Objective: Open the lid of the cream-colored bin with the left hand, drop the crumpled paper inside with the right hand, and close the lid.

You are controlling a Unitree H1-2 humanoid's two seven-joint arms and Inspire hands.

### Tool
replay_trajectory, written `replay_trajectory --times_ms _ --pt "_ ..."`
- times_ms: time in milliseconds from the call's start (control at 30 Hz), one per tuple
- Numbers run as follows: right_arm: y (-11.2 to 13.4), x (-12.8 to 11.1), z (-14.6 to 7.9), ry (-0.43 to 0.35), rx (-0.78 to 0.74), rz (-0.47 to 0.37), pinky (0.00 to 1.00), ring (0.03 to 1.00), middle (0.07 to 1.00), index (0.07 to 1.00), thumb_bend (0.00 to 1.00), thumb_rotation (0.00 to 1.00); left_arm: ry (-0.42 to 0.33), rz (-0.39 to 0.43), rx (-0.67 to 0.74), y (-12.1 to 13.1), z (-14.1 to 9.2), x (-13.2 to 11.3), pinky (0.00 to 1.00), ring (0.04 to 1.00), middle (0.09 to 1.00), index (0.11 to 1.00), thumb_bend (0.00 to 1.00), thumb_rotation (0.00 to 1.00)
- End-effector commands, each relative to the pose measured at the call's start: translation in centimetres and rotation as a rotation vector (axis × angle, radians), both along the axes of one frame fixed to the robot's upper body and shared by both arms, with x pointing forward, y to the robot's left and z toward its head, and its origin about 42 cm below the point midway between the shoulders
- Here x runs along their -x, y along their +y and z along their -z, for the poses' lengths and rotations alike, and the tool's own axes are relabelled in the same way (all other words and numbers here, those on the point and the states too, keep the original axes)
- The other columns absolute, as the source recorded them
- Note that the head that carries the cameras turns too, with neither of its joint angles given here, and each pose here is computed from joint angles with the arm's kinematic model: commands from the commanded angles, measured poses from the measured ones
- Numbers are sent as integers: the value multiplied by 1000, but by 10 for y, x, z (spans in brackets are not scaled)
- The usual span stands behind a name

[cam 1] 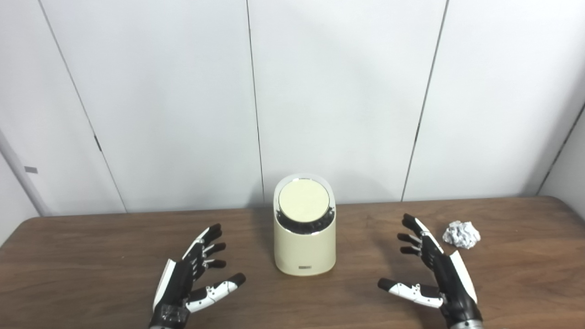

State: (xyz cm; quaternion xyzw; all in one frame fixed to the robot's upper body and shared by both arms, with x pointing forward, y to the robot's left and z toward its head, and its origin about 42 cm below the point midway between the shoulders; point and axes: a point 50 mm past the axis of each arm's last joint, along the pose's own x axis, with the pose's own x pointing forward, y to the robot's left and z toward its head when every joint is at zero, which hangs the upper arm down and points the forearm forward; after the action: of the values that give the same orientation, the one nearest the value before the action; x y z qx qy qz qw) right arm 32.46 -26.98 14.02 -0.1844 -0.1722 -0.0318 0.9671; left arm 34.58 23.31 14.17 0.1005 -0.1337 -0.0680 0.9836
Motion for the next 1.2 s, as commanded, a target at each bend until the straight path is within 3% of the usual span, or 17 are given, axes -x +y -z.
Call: replay_trajectory --times_ms 0,433,600,867,1000,1167 --pt "1 -8 -17 -87 2 -13 718 819 906 906 896 337 -83 6 7 -2 -21 -8 698 839 914 953 766 210" --pt "2 -7 -19 -86 11 -14 713 811 904 903 891 323 -85 19 14 -3 -20 -8 705 846 920 960 751 215" --pt "5 -7 -21 -78 29 -10 693 796 897 898 891 328 -97 17 16 -8 -25 -9 749 851 913 950 735 293" --pt "7 -8 -20 -71 29 -15 702 798 889 890 890 317 -165 -20 28 -27 -58 -20 765 855 890 927 761 303" --pt "8 -5 -22 -71 26 -17 705 803 888 890 886 313 -176 -42 23 -31 -75 -31 829 864 867 908 789 315" --pt "7 -4 -22 -59 14 -22 711 809 896 890 890 310 -185 -53 17 -37 -94 -43 817 849 860 895 802 296"
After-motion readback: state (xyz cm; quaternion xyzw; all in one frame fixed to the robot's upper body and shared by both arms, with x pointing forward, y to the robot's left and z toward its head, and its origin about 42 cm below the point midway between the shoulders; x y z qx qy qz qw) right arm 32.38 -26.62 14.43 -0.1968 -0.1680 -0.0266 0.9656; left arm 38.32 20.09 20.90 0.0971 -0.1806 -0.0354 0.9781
